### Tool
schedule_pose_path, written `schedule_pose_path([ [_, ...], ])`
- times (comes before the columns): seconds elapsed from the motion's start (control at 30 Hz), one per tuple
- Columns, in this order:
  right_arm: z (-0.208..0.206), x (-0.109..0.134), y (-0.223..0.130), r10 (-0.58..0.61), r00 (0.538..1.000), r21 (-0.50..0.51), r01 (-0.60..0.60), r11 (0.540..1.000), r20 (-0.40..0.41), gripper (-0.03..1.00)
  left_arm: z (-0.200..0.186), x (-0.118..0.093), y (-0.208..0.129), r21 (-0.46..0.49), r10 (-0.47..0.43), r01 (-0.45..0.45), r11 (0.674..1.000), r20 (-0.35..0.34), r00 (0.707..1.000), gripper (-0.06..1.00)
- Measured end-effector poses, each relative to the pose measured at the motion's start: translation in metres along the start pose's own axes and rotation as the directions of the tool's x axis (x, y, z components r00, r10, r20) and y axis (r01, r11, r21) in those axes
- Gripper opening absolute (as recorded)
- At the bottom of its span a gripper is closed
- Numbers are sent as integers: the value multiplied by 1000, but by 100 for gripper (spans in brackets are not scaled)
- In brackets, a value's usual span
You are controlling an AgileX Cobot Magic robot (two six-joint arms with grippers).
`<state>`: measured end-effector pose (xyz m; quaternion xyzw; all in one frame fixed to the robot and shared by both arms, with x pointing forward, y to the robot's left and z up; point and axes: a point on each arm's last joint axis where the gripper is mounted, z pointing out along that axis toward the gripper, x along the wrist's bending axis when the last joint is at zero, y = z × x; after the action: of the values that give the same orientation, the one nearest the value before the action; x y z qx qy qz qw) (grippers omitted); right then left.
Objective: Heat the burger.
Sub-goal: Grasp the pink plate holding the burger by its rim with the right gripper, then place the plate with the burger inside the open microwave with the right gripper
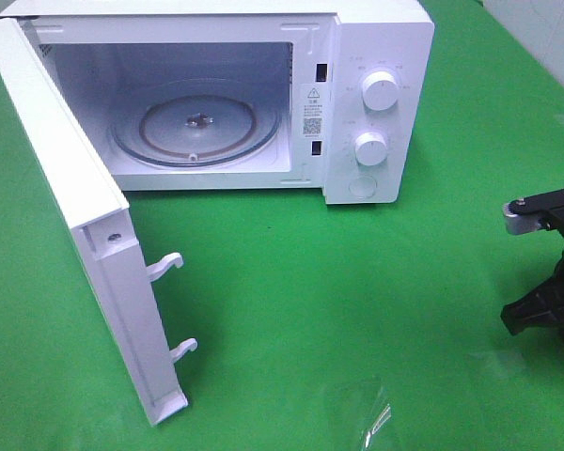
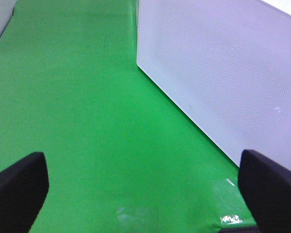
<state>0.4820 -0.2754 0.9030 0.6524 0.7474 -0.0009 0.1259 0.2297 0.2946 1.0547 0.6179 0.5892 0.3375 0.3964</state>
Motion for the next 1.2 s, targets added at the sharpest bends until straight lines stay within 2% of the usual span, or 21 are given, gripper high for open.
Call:
schedule_pose_path([
  [0.33, -23, 9, -7, 2, 999, -7, -2, 1000, 41, 2, 0, 0, 0, 0, 0, 0, 1000, 0, 1000, 98],
  [0.47, -38, 13, -10, -46, 996, -27, 48, 999, 70, 2, 0, 0, 0, 0, 0, 0, 1000, 0, 1000, 98],
  [0.8, -63, 27, -19, -118, 990, -63, 124, 990, 82, 2, 0, 0, 0, 0, 0, 0, 1000, 0, 1000, 98],
  [1.0, -80, 42, -28, -223, 971, -96, 230, 968, 85, 2, 0, 0, 0, 0, 0, 0, 1000, 0, 1000, 98],
  [1.2, -87, 52, -33, -271, 959, -115, 279, 953, 81, 2, 0, 0, 0, 0, 0, 0, 1000, 0, 1000, 98],
])
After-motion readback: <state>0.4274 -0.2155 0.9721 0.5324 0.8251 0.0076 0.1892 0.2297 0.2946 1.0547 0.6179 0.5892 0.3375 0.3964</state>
